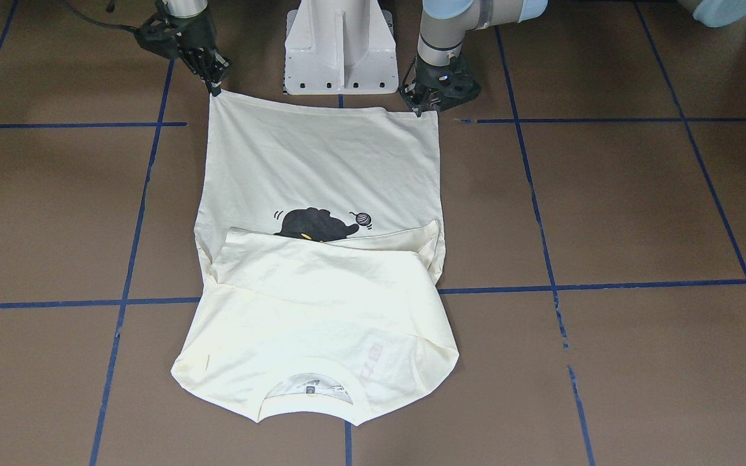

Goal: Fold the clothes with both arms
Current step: 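Position both grippers at the hem corners nearest the robot, then grasp the hem with both grippers and fold it toward the collar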

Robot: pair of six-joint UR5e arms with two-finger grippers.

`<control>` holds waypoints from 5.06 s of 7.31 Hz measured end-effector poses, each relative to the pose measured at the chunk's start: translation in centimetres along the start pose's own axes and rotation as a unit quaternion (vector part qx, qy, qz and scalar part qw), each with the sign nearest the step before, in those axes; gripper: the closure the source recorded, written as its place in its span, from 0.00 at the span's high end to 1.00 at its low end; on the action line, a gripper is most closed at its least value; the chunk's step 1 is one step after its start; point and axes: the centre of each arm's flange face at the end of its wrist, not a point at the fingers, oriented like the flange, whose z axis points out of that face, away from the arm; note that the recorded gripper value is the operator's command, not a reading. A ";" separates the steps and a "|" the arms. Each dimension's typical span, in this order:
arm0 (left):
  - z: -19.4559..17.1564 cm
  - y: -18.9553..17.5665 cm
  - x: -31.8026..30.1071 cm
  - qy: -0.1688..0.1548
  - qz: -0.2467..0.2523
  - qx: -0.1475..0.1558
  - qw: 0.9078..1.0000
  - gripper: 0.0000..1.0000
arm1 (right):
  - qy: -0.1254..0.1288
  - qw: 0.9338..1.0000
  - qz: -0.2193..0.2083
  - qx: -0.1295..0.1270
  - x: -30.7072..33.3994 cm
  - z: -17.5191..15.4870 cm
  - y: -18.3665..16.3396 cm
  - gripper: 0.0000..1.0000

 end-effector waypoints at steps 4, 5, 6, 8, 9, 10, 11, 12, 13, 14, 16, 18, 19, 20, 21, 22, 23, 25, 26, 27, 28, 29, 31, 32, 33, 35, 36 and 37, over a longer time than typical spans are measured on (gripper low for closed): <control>3.5 -1.2 -0.5 -0.022 -0.009 -0.013 1.000 0.56 | -0.001 1.000 0.000 -0.001 -0.1 -0.1 0.0 0.00; 3.6 -1.3 -0.7 -0.023 -0.009 -0.013 1.000 0.53 | -0.001 1.000 0.000 0.000 -0.1 -0.1 0.0 0.00; 3.6 -1.3 -0.7 -0.024 -0.010 -0.014 1.000 0.53 | -0.002 1.000 0.000 -0.001 -0.1 -0.1 0.1 0.00; 3.7 -1.2 -1.5 -0.034 -0.014 -0.035 0.999 0.53 | -0.002 1.000 0.000 0.000 -0.1 -0.1 0.0 0.00; 3.8 -1.2 -1.8 -0.038 -0.017 -0.042 0.998 0.54 | -0.002 1.000 0.001 0.000 -0.1 -0.1 0.0 0.00; 3.8 -1.1 -2.0 -0.041 -0.018 -0.045 0.998 0.55 | -0.002 1.000 0.001 0.001 -0.1 -0.1 -0.1 0.00; 3.5 -0.8 -2.1 -0.040 -0.017 -0.048 0.998 0.50 | -0.001 1.000 0.001 0.002 -0.1 -0.1 -0.2 0.00; 2.5 -0.5 -2.1 -0.032 -0.014 -0.049 0.998 0.16 | 0.000 1.000 0.001 0.003 0.0 -0.1 -0.3 0.00; 1.9 -0.3 -2.1 -0.028 -0.013 -0.050 0.998 0.06 | 0.001 1.000 0.001 0.004 0.1 0.0 -0.4 0.00; 1.7 -0.2 -2.1 -0.027 -0.013 -0.050 0.998 0.23 | 0.002 1.000 0.001 0.004 0.1 0.0 -0.4 0.00; 2.1 -0.4 -2.2 -0.031 -0.013 -0.047 0.998 0.44 | 0.002 1.000 0.001 0.004 0.2 0.1 -0.4 0.00; 2.8 -0.5 -2.3 -0.035 -0.012 -0.046 0.998 0.56 | 0.004 1.000 0.000 0.006 0.3 0.2 -0.5 0.00; 3.0 -0.6 -2.3 -0.037 -0.012 -0.045 0.998 0.45 | 0.006 1.000 0.000 0.007 0.4 0.4 -0.5 0.00; 3.2 -0.5 -2.4 -0.039 -0.013 -0.046 0.998 0.38 | 0.007 1.000 -0.001 0.008 0.5 0.5 -0.5 0.00; 3.4 -0.3 -2.3 -0.040 -0.014 -0.047 0.998 0.29 | 0.007 1.000 -0.001 0.008 0.5 0.5 -0.5 0.00; 3.7 -0.2 -2.3 -0.042 -0.014 -0.048 0.998 0.18 | 0.007 1.000 -0.001 0.008 0.5 0.5 -0.6 0.00; 3.7 -0.1 -2.3 -0.042 -0.013 -0.049 0.998 0.00 | 0.008 1.000 -0.001 0.009 0.5 0.5 -0.6 0.00; 3.3 0.1 -1.9 -0.037 -0.011 -0.051 0.998 0.00 | 0.008 1.000 -0.001 0.008 0.5 0.5 -0.6 0.00; 2.8 0.3 -1.6 -0.031 -0.010 -0.053 0.998 0.00 | 0.007 1.000 0.000 0.008 0.5 0.5 -0.6 0.00; 1.5 0.8 -1.3 -0.018 -0.006 -0.056 0.998 0.00 | 0.006 1.000 0.000 0.007 0.4 0.3 -0.7 0.00; -0.9 1.4 -1.1 0.003 0.000 -0.060 0.998 0.00 | 0.001 1.000 0.001 0.004 0.2 -0.2 -0.7 0.00; -3.8 2.2 -1.5 0.027 0.003 -0.066 0.997 0.00 | -0.005 1.000 0.001 -0.003 0.0 -1.2 -0.6 0.00; -9.8 3.7 -2.8 0.074 -0.011 -0.081 0.994 0.00 | -0.027 0.999 0.003 -0.020 -0.7 -4.1 -0.5 0.00; -12.0 3.6 -3.5 0.093 -0.016 -0.079 0.992 0.00 | -0.044 0.999 0.011 -0.018 -1.6 -5.7 -1.7 0.00; -13.2 1.6 -3.3 0.107 -0.028 -0.059 0.992 0.00 | -0.063 0.998 0.011 -0.004 -3.0 -6.6 -3.7 0.00; -13.5 -6.2 -0.4 0.119 -0.018 0.018 0.993 0.00 | -0.085 0.995 -0.026 0.048 -7.6 -4.9 -8.2 0.00; -13.2 -10.5 1.0 0.114 -0.005 0.061 0.992 0.00 | -0.073 0.994 -0.043 0.070 -11.0 -2.2 -11.9 0.00; -12.8 -14.8 2.2 0.115 -0.003 0.091 0.989 0.00 | -0.051 0.994 -0.055 0.080 -14.7 0.6 -16.8 0.00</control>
